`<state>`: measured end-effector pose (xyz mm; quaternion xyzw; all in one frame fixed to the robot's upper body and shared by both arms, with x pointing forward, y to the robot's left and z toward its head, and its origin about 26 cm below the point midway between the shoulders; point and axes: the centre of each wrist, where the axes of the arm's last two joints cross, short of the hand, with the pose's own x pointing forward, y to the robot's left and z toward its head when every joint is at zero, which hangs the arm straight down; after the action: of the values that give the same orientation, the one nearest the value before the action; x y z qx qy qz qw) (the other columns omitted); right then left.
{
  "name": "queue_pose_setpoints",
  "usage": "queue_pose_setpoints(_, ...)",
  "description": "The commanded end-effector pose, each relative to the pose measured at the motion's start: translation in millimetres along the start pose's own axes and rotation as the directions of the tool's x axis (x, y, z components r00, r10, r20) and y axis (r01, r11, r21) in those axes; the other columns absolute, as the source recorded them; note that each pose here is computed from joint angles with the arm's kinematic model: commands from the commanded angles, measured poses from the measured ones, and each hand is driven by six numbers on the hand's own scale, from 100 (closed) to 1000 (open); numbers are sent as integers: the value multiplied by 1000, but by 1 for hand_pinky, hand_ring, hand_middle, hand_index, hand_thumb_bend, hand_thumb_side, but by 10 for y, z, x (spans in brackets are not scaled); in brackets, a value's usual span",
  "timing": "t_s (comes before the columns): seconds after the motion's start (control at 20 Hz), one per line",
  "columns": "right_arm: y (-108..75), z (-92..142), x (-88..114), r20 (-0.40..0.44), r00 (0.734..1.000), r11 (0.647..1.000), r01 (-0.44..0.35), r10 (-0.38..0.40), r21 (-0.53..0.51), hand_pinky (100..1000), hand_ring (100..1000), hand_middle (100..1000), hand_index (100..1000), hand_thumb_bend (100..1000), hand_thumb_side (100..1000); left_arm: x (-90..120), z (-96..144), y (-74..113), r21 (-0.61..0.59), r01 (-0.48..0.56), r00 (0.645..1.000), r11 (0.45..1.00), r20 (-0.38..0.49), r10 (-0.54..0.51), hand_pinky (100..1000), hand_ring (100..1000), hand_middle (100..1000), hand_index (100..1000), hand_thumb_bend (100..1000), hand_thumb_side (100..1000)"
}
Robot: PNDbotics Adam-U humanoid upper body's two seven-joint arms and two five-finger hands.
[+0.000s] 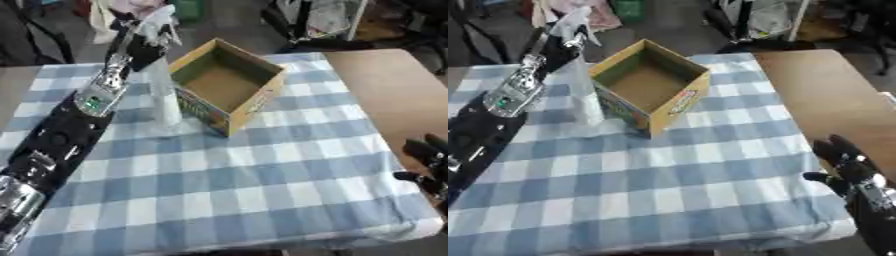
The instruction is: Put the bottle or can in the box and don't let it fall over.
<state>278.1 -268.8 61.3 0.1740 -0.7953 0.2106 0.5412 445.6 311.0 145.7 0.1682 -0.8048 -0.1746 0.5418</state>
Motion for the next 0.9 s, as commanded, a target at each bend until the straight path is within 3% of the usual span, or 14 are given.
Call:
queue_pose_setpoints(0.05,-30,-25,48,13,1000,1000,-19,19,12,768,1000,911,1000,100,782,323,-159,204,53,-12,995,999,95,7,633,572,275,532,100,526)
queue_pose_setpoints(0.5,-18,-55,46,14,1000,999,-15,15,29,770,1000,912,1000,100,784,918,-389,330,152,-109,962,982,266,66,626,558,277,534,100,586)
queue_pose_setpoints(0.8,6,-110,56,28,1000,999,-8,7,46,770,1000,912,1000,100,791,921,-440,121,201,-81,953,976,302,17,623,566,291,544,100,587)
queue_pose_setpoints(0.9,14,-127,58,32,999,999,-7,6,49,770,1000,912,1000,100,795,864,-445,68,236,-51,954,970,299,-22,631,607,341,590,100,557)
